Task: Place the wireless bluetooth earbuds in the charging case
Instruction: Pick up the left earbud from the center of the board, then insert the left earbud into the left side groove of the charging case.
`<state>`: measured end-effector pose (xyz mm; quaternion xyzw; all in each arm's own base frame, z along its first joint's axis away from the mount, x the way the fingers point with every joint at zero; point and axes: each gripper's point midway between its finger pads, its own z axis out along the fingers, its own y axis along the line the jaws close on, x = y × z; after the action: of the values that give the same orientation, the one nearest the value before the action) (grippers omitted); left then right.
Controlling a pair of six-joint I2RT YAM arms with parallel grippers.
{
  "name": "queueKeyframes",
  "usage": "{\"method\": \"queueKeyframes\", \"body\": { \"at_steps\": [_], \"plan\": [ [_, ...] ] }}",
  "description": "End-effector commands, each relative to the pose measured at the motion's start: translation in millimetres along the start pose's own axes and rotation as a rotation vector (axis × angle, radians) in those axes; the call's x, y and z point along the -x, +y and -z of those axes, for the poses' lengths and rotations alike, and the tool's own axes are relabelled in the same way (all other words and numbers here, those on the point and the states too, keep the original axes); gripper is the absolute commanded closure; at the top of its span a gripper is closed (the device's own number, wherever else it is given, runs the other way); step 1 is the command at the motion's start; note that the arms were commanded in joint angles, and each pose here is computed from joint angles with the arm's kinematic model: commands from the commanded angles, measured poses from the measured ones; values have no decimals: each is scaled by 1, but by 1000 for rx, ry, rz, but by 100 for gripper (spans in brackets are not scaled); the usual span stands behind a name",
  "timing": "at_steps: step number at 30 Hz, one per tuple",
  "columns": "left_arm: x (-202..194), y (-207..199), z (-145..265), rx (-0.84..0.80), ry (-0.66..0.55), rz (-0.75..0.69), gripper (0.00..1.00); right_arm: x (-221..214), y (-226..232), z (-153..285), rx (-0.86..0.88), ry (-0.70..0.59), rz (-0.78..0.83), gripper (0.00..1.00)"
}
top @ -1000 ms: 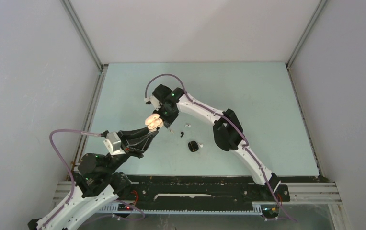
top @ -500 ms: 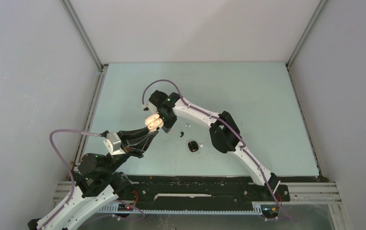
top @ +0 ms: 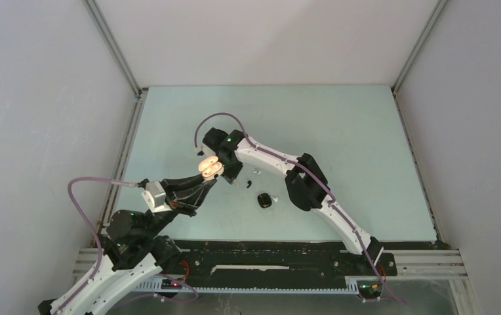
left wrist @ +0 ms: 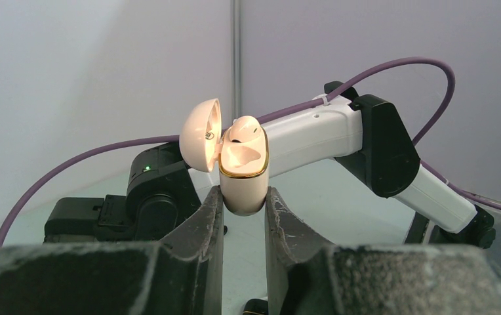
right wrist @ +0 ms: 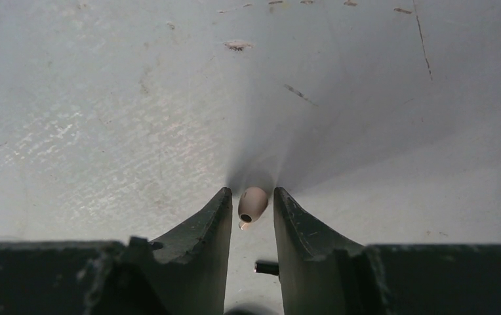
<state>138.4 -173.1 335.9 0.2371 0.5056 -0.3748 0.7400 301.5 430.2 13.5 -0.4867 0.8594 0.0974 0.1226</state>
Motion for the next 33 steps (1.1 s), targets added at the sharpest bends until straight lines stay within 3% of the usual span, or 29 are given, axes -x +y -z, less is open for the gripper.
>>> {"method": "queueKeyframes", "body": {
  "at_steps": [1,6,11,15,28,33],
  "plan": [
    [22,-1,0,-1,-63,-1,100,-9,-2,-5,-23,33,-2,69],
    [21,-1,-1,-4,-61,3,100,-10,-2,-10,-20,39,-4,71],
    [19,-1,-1,-2,-59,1,100,-9,-4,-10,-20,35,4,97],
    [16,-1,-4,-5,-53,3,100,-3,-15,9,2,-5,-28,100],
    [8,-1,-28,-8,-70,46,100,24,-83,195,155,-540,-141,100],
    [-4,2,-40,4,-63,74,100,25,-108,284,121,-788,-89,100]
  ]
}}
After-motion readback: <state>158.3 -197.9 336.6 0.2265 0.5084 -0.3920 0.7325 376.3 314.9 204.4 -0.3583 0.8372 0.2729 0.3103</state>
